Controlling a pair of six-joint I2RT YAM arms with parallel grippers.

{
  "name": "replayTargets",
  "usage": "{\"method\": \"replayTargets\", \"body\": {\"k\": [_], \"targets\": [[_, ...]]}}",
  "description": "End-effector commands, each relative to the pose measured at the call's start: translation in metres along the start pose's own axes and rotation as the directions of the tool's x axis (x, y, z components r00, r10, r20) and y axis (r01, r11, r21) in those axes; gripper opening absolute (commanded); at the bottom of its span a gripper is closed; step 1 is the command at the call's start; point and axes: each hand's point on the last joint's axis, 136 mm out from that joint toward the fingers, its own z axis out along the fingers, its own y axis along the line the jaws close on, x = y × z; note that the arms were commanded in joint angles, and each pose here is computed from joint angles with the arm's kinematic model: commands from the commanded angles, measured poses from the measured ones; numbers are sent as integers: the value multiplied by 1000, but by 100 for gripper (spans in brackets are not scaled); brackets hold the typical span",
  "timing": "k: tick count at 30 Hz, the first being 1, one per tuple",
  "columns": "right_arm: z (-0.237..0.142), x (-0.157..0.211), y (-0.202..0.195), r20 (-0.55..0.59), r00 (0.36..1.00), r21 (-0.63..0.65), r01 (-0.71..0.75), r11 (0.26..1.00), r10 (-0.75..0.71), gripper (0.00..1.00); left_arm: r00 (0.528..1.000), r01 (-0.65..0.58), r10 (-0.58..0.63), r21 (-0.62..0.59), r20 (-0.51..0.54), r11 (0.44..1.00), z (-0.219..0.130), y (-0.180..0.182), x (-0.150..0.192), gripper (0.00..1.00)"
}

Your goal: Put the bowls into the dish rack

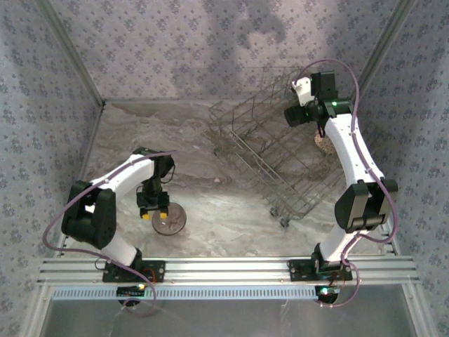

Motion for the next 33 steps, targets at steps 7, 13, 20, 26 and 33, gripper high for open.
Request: {"method": "replayTargets", "body": {"k": [7,13,20,26,33], "targets": [[-10,-2,0,21,1000,17,-6,1000,6,84,998,-49,48,17,39,999,-2,-10,-10,32],[-10,-1,0,20,1000,21,-3,1000,3,84,998,-57,56,19,39,998,-2,-11,-7,22],[-8,-3,1,22,1000,17,0,1000,0,84,997,-54,52,37,57,998,-7,-14,-10,13],[-8,-2,1,17,1000,22,6,1000,-6,84,996,-64,61,48,62,997,-13,-17,-11,11],[-8,-2,2,18,1000,25,9,1000,-10,84,995,-68,65,47,72,997,-19,-16,-12,7]]}}
